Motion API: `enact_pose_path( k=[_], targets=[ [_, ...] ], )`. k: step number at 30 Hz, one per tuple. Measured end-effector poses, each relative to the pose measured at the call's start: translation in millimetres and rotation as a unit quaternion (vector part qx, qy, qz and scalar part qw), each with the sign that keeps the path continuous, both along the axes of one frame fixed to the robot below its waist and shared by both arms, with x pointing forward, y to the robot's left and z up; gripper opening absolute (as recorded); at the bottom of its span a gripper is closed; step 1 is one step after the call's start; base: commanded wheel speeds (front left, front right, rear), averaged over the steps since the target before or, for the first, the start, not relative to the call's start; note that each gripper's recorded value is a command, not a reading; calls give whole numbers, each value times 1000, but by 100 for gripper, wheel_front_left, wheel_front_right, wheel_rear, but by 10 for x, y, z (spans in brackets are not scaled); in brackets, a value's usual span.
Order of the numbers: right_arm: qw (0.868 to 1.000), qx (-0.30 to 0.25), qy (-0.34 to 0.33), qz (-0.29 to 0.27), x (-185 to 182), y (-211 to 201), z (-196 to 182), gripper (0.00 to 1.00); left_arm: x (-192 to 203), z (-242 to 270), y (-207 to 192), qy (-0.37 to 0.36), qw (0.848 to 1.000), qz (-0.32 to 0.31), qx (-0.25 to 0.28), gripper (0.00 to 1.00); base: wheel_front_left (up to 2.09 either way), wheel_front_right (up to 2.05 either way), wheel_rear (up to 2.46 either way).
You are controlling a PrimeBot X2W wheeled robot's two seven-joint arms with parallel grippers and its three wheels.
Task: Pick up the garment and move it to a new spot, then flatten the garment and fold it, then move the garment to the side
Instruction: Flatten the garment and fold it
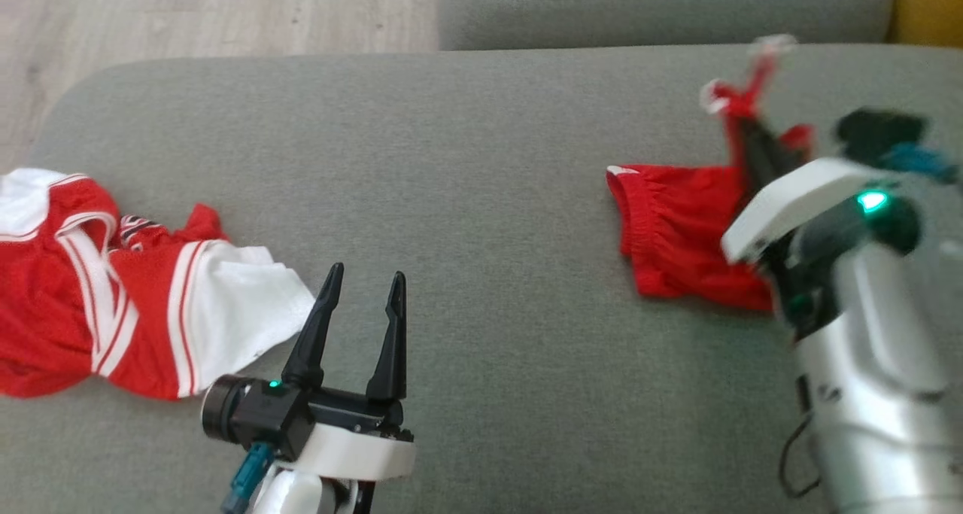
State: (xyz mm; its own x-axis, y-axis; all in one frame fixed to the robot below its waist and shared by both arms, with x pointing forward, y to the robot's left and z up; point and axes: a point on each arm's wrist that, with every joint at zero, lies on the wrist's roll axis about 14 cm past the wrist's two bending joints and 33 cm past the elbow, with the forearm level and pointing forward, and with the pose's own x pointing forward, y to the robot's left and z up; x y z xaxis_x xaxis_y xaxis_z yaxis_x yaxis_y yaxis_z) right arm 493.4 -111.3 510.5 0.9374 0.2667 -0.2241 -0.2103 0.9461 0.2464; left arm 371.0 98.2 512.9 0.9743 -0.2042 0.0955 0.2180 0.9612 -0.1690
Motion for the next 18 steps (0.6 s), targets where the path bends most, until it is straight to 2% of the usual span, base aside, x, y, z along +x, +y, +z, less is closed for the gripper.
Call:
enact_pose_path(
  k=[3,4,5,7,10,13,18],
  targets=[
    [999,-10,15,34,-136,243,-146,0,-33,12,36,0,1000,6,-3,100,0,0,0],
    [999,-9,20,48,-195,328,-208,73,-46,6,44,1,1000,7,-4,100,0,0,0],
    [998,0,27,62,-264,425,-268,100,-59,4,52,2,1000,9,-6,100,0,0,0],
    [995,20,38,90,-425,637,-367,100,-85,2,79,3,1000,15,-5,100,0,0,0],
    [993,43,15,106,-559,780,-275,100,-130,11,130,3,1000,27,-8,100,0,0,0],
    [994,48,-26,97,-594,723,-65,100,-208,-5,161,5,999,35,-9,100,0,0,0],
    [995,29,-85,52,-749,370,133,100,-357,-5,271,5,998,62,-10,100,0,0,0]
  ],
)
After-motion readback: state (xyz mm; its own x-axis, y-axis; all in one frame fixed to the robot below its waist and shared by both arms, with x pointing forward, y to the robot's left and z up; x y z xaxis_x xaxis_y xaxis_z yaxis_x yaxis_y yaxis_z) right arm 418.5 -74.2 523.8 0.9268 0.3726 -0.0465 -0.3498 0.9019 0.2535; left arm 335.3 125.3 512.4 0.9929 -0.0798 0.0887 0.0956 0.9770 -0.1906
